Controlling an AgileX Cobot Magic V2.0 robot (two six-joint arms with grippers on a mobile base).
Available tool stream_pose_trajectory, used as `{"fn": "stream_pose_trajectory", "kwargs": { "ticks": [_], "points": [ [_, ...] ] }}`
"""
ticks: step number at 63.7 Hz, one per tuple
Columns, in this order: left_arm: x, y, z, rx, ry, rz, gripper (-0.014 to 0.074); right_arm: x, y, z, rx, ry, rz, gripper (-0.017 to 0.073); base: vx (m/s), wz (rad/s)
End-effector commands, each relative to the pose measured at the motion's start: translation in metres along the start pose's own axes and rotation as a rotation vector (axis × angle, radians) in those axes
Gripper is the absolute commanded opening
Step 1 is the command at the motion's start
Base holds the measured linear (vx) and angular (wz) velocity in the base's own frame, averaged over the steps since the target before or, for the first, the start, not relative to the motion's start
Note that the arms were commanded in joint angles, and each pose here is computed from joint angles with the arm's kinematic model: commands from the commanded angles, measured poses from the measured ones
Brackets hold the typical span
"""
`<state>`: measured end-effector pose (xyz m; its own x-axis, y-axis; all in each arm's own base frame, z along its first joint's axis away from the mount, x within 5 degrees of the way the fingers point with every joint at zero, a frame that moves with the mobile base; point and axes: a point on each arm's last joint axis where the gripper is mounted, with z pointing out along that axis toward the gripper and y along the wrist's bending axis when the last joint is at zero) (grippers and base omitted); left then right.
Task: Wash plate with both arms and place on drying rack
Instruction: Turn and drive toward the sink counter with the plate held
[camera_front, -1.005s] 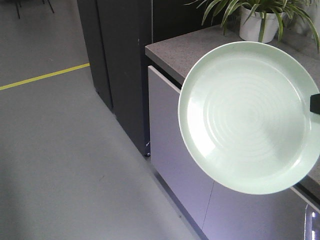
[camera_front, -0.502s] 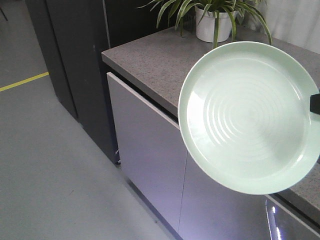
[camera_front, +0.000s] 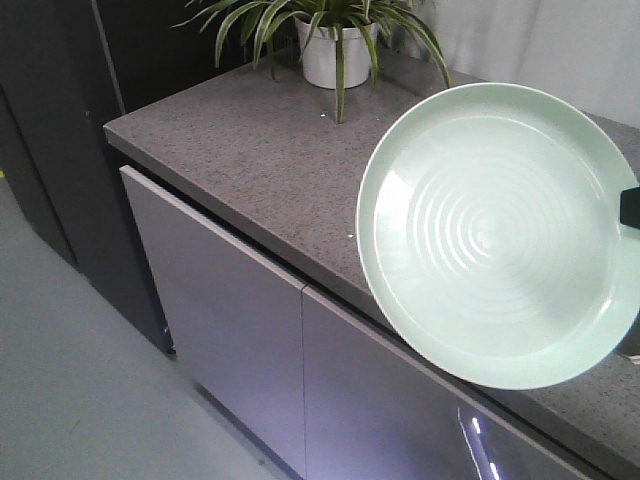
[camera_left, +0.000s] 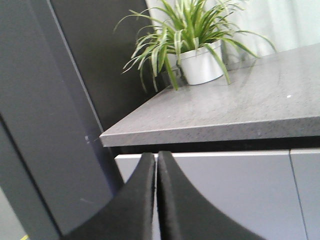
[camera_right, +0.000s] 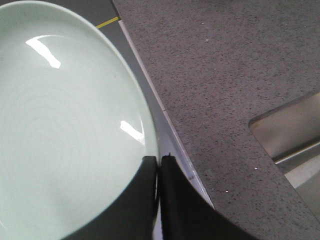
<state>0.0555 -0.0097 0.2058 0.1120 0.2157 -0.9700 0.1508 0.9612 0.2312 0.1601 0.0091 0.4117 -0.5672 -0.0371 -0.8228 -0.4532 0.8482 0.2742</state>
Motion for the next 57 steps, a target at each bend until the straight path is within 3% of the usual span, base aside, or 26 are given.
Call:
{"fn": "stream_pose_trajectory", "kwargs": {
  "ticks": [1, 57],
  "points": [
    [-0.0003, -0.0009, -0.0009, -0.002, -0.066, -0.015, -0.0006, -0.0096, 0.0065, -0.0061, -0.014, -0.074, -0.01, -0.0007, 0.08, -0.31],
    [-0.0003, -0.0009, -0.0009, -0.002, -0.066, -0.015, -0.0006, -0.0096, 0.0065, -0.0061, -0.014, -0.074, -0.01, -0.0007, 0.07, -0.29]
  ]
}}
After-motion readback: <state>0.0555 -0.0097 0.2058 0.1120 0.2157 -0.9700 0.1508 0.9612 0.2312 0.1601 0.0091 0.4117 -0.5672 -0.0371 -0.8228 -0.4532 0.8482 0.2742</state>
